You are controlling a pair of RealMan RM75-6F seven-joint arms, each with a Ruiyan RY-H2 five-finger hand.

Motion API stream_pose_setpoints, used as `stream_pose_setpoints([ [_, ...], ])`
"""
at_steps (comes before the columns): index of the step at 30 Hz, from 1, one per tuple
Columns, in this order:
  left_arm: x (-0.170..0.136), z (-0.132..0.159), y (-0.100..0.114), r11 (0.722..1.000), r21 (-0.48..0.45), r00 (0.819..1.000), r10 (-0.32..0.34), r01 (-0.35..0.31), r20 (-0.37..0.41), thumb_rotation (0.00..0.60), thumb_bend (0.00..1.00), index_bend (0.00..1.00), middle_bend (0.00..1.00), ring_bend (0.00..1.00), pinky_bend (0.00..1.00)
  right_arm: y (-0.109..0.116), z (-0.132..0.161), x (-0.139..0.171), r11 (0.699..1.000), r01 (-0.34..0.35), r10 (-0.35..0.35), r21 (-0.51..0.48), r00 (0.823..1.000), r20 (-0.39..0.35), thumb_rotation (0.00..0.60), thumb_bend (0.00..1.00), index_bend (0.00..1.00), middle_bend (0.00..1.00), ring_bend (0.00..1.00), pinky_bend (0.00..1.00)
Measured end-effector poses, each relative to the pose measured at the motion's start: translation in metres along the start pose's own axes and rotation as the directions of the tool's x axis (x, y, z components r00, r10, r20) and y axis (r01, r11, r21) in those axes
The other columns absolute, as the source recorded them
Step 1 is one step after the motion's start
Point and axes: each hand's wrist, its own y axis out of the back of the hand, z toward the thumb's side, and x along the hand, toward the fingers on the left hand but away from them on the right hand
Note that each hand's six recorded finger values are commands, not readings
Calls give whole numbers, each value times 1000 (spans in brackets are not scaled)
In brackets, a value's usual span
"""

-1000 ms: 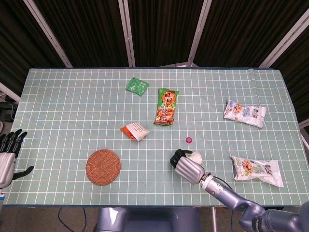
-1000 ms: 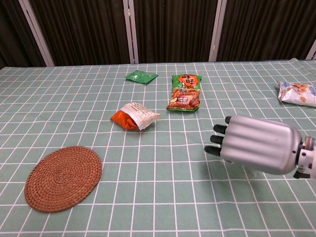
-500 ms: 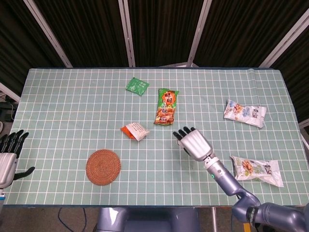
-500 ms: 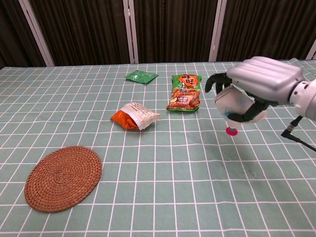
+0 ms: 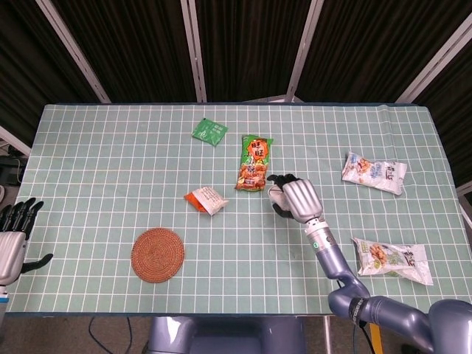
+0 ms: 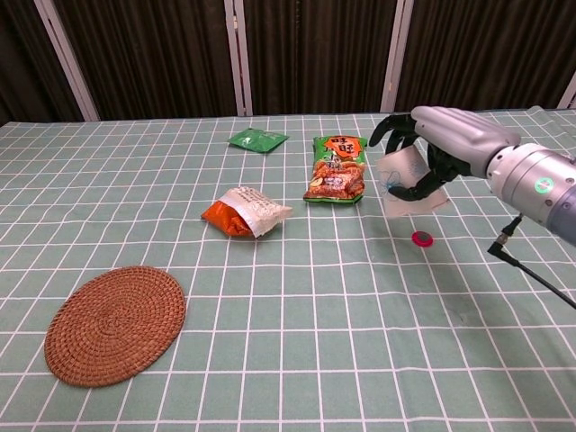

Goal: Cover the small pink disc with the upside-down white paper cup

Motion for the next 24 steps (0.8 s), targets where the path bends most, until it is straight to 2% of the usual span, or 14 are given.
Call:
stream_pose_setpoints([
  [13, 1, 0, 0, 1000, 0, 1000, -2, 2, -1, 600, 0, 0, 0, 0, 0, -15, -12, -3, 1000, -2, 3, -22, 999, 55, 600, 319, 269, 407, 300, 487],
  [16, 0, 0, 0, 1000, -1, 1000, -1, 1, 0, 600, 0, 0, 0, 0, 0, -19, -15, -3, 1000, -8, 10, -22, 998, 65, 600, 307, 250, 362, 265, 458],
  [20, 0, 0, 0, 1000, -1, 1000, -2, 2, -1, 600, 0, 0, 0, 0, 0, -24, -18, -1, 999, -24, 26, -29, 997, 70, 600, 295, 151, 292, 228, 443],
  [24, 0, 1, 0, 1000, -1, 1000, -2, 2, 2, 600, 0, 0, 0, 0, 0, -26, -18, 2, 999, -36, 39, -39, 997, 66, 600, 280, 103, 208, 182, 391],
])
